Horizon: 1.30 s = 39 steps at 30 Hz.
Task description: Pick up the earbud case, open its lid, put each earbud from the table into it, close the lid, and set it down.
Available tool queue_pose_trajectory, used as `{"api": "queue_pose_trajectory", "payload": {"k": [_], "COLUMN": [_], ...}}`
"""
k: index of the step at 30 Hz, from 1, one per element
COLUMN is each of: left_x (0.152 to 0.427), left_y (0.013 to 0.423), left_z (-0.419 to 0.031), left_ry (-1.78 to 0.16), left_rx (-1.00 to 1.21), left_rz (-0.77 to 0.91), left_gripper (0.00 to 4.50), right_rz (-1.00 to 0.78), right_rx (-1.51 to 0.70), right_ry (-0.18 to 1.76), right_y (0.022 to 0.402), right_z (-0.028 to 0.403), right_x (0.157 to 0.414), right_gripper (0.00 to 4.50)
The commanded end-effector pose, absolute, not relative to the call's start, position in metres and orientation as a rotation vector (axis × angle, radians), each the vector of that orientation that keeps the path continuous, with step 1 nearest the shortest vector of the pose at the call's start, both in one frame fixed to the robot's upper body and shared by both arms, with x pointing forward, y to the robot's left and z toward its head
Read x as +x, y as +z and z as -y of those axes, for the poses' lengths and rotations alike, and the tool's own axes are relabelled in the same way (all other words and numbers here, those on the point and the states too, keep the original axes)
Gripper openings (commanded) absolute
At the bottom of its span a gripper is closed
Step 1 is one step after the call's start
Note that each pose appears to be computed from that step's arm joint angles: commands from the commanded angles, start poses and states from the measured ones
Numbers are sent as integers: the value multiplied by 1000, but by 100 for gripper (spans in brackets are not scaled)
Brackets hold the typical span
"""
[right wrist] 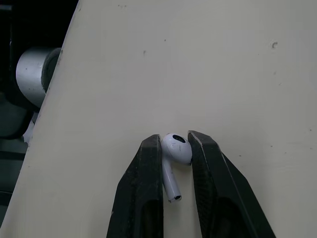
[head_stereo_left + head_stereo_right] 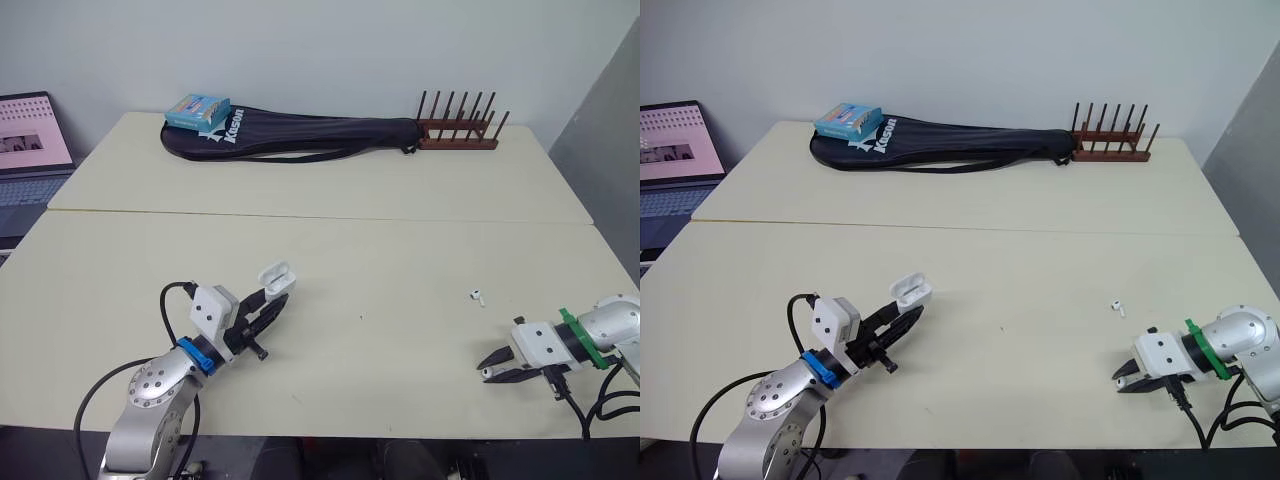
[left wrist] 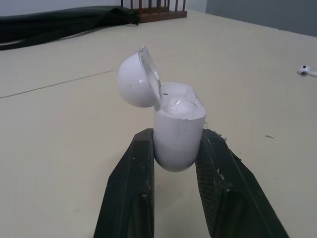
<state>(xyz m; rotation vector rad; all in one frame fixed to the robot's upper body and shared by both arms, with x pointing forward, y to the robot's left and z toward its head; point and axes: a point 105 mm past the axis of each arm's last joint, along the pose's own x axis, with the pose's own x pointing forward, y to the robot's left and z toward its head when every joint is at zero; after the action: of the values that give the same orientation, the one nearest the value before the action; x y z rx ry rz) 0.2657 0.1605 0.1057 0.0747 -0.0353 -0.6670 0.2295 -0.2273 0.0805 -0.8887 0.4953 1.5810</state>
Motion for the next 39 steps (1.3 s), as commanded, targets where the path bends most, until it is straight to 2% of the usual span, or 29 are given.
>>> {"api": "queue_pose_trajectory", "payload": {"k": [1,3,11,18,22,25,28,39], "left_x": [263,263,261,257,257,256,257,258], "left_y": [118,118,116,112,110,109,110,110], "left_z": [-158,-156,-154,-152,-150,-146,-144,-142], "left_ry": [-674,-678,-686,-692,-695,-700,-703,-704], "left_rx": [90,87,75,65,60,55,52,49], "left_rz": [80,77,65,50,43,44,46,51], "left_gripper": [80,80,80,80,80,80,80,80], "right_rz": [-512,-528,-471,-457,-604,-732,-783,-829], "right_rx": [-887,-887,-899,-944,-1068,-1062,-1013,-965], "right_ry": [1622,1597,1587,1501,1311,1197,1152,1063], "right_y": [83,80,90,130,139,136,123,90], "right_z": [227,228,224,219,223,220,212,215], "right_x": [225,229,232,227,228,220,212,221], "right_gripper": [42,42,327,330,330,330,330,330]}}
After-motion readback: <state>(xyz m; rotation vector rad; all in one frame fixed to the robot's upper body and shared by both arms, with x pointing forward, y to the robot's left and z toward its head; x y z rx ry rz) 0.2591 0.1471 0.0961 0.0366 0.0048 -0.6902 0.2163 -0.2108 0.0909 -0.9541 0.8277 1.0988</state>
